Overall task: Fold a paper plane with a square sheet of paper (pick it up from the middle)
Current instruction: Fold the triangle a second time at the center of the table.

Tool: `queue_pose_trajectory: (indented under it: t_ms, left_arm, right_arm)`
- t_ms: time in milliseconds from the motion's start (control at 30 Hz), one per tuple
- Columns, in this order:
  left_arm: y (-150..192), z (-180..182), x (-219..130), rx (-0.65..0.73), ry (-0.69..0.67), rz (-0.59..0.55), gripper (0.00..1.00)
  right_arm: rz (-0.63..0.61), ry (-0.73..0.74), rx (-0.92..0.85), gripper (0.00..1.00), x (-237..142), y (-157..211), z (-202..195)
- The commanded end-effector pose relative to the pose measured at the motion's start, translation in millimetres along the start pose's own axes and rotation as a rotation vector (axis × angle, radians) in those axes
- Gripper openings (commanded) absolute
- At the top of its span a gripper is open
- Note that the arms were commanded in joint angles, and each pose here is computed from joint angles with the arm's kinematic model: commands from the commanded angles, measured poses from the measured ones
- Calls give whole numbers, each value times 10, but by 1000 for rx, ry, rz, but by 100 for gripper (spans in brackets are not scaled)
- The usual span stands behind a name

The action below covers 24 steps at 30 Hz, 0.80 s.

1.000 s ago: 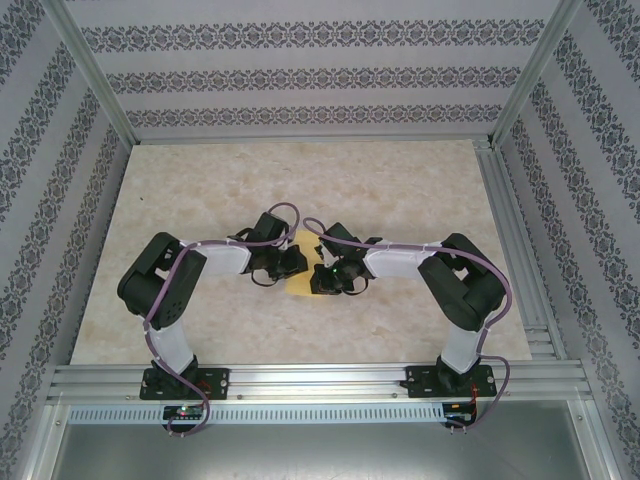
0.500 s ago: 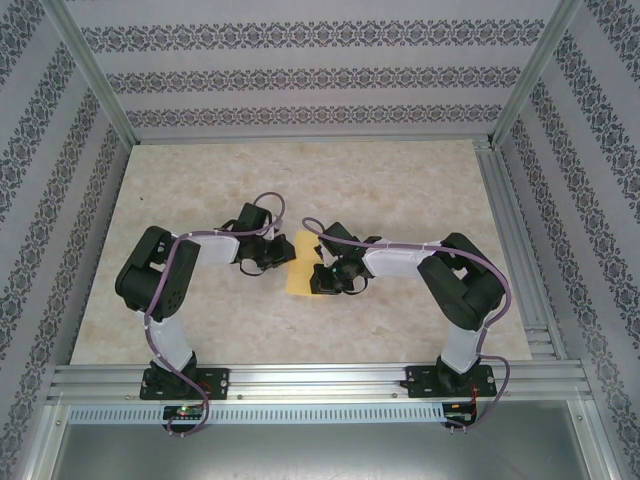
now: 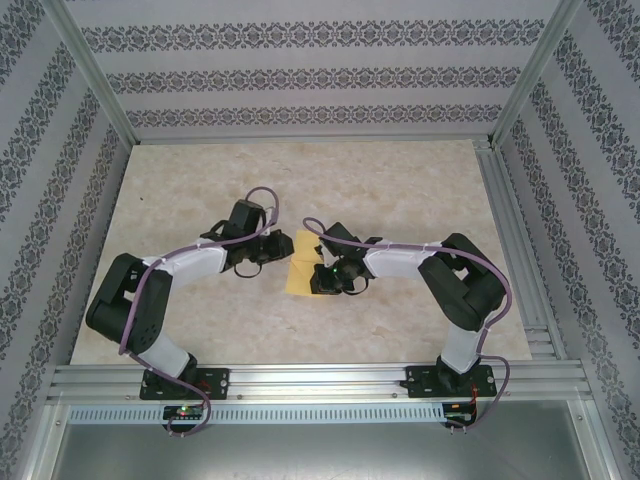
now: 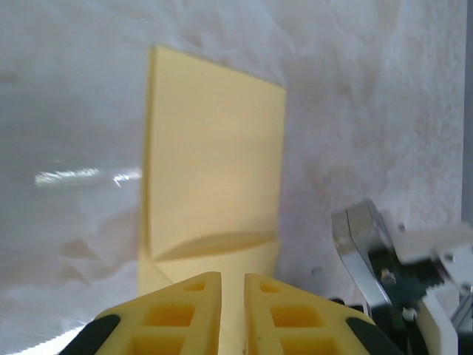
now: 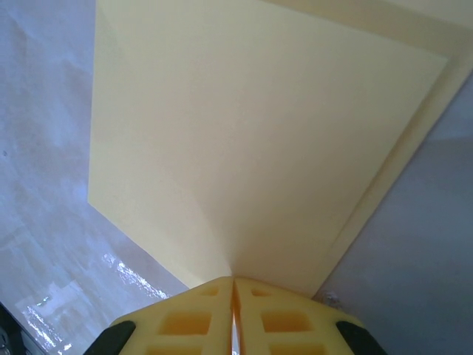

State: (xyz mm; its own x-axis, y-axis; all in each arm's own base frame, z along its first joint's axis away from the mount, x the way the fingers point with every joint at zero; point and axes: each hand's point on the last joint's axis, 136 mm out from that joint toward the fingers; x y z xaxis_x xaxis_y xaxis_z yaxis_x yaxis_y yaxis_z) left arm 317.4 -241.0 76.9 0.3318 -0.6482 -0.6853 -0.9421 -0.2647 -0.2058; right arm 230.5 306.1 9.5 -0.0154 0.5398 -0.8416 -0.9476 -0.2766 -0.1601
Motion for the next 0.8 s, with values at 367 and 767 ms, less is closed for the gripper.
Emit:
queue_pose_trajectory:
  t_ms: [367, 767]
  left_arm:
    - [589, -2, 537, -41, -1, 175, 10]
    - [509, 238, 601, -73, -133, 147, 10]
  right_arm:
    - [86, 107, 105, 10, 60, 217, -383]
    - [168, 242, 118, 10, 118, 466, -676]
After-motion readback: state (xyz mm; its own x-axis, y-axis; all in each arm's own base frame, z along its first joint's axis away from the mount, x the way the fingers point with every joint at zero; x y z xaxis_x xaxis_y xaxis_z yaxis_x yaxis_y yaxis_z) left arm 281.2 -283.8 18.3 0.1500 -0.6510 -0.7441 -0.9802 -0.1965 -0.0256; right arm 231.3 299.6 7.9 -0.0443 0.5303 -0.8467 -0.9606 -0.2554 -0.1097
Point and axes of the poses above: each hand's point on the last joint's axis, 136 mm out from that joint toward the fingers, its own x axis out along the fingers, its own z axis along the line the jaws close on, y = z × x, and after that the axes turned 7 degrees about -x, right-handed
